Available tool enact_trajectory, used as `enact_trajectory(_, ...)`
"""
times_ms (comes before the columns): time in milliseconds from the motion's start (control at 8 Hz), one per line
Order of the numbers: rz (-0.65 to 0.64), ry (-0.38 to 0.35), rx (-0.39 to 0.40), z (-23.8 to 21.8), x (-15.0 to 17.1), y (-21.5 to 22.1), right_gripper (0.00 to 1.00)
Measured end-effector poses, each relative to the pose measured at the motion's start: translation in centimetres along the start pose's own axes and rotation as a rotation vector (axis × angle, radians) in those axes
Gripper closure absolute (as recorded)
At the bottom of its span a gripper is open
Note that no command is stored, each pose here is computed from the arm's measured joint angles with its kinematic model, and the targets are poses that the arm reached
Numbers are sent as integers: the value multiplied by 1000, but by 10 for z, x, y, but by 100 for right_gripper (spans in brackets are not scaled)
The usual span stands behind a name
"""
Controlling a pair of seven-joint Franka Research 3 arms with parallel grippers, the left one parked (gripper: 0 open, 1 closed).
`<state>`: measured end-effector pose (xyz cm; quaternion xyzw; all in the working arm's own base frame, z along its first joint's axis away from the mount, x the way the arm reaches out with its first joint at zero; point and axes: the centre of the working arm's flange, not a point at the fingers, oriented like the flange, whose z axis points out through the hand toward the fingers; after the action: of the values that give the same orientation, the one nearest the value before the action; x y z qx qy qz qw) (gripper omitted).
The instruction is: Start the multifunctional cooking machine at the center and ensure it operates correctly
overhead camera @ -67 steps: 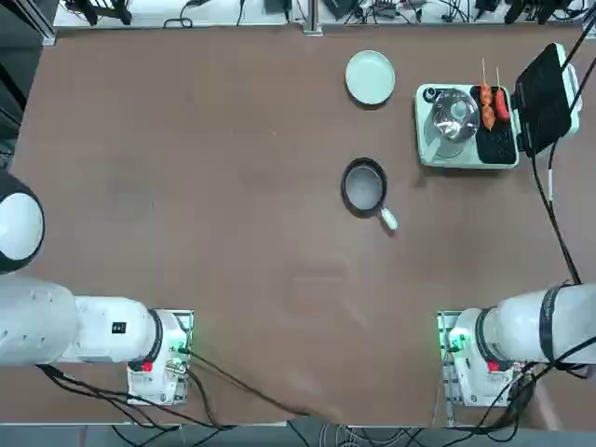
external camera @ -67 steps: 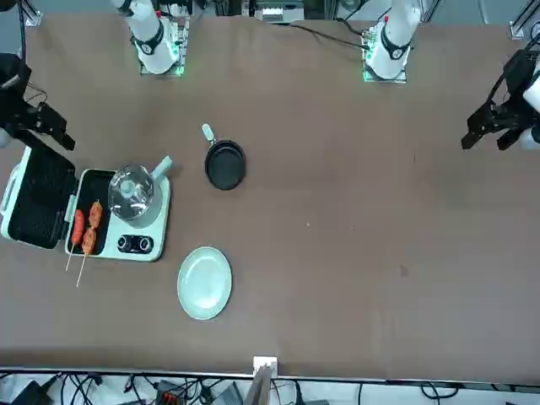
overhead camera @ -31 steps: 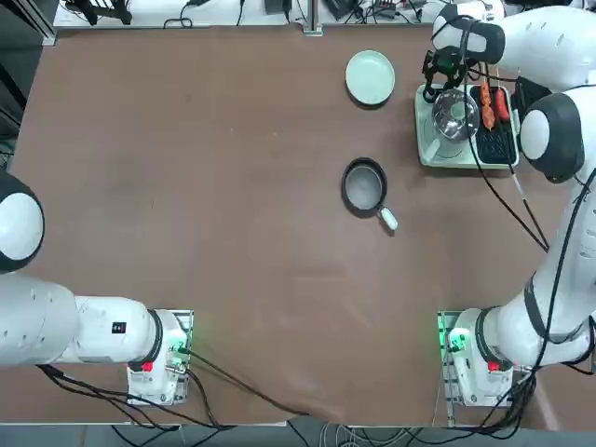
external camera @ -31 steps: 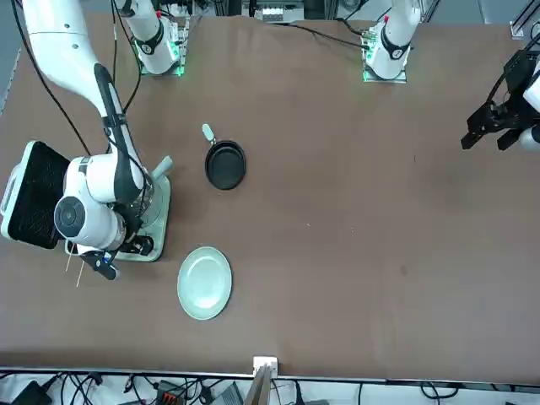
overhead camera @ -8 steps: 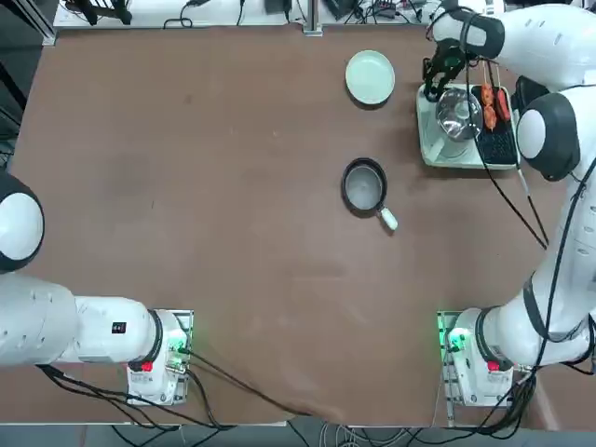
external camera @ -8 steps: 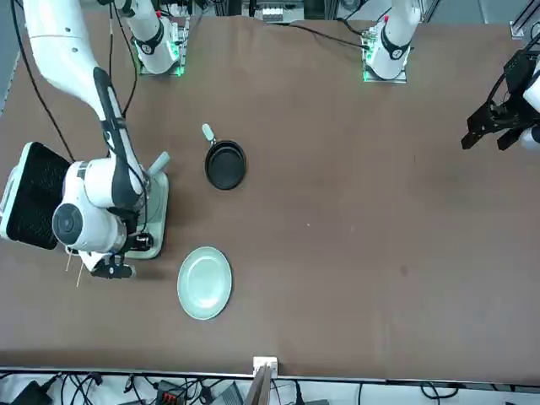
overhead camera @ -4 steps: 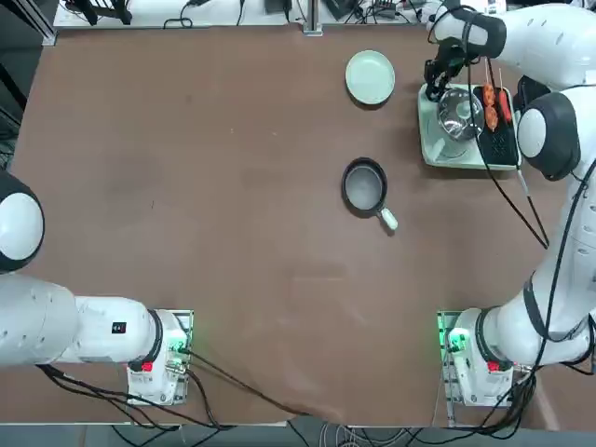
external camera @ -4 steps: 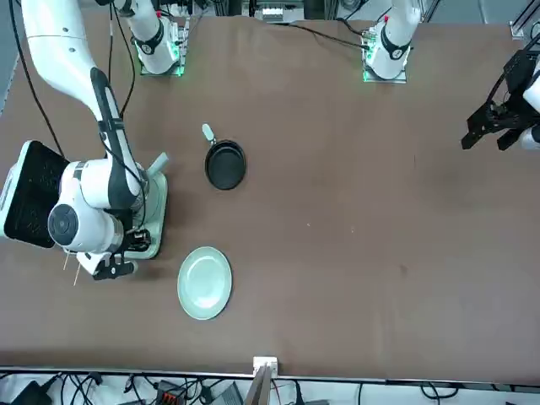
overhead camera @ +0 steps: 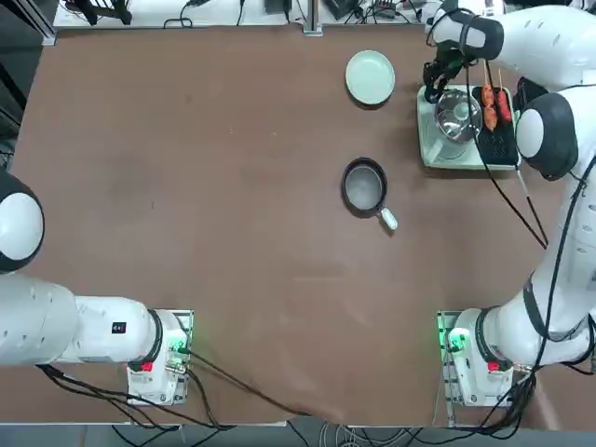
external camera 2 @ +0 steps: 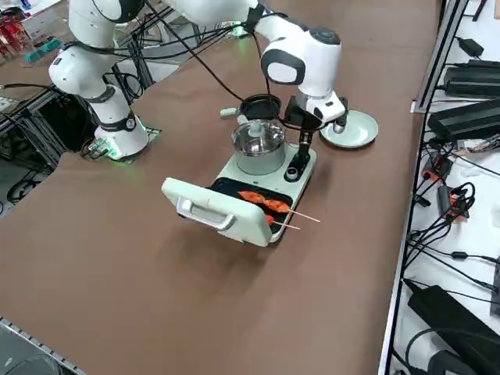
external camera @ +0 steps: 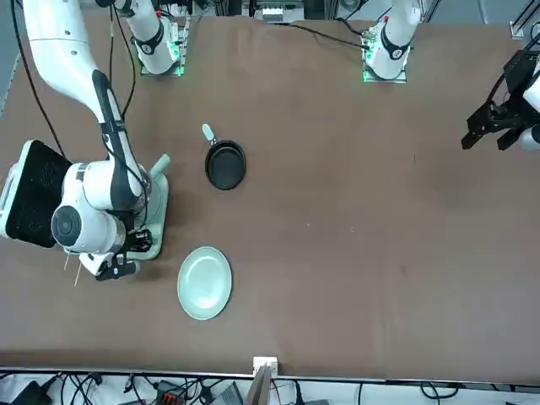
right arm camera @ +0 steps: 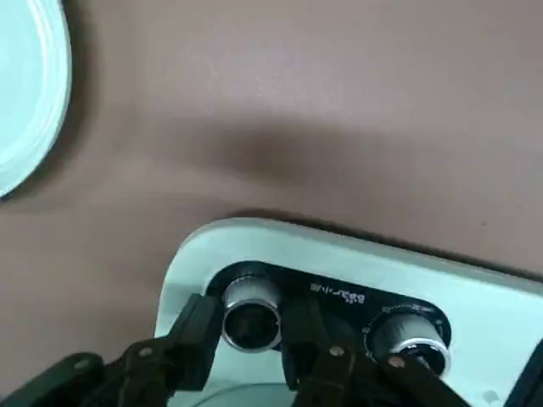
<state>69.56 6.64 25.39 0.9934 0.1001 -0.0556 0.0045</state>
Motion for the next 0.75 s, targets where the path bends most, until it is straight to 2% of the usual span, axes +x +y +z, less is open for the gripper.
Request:
enact_trajectory(375,-80,-4,-54,-1,1,-9,57)
enact_trajectory(750,-157,-7,-62,-1,2,-10,57)
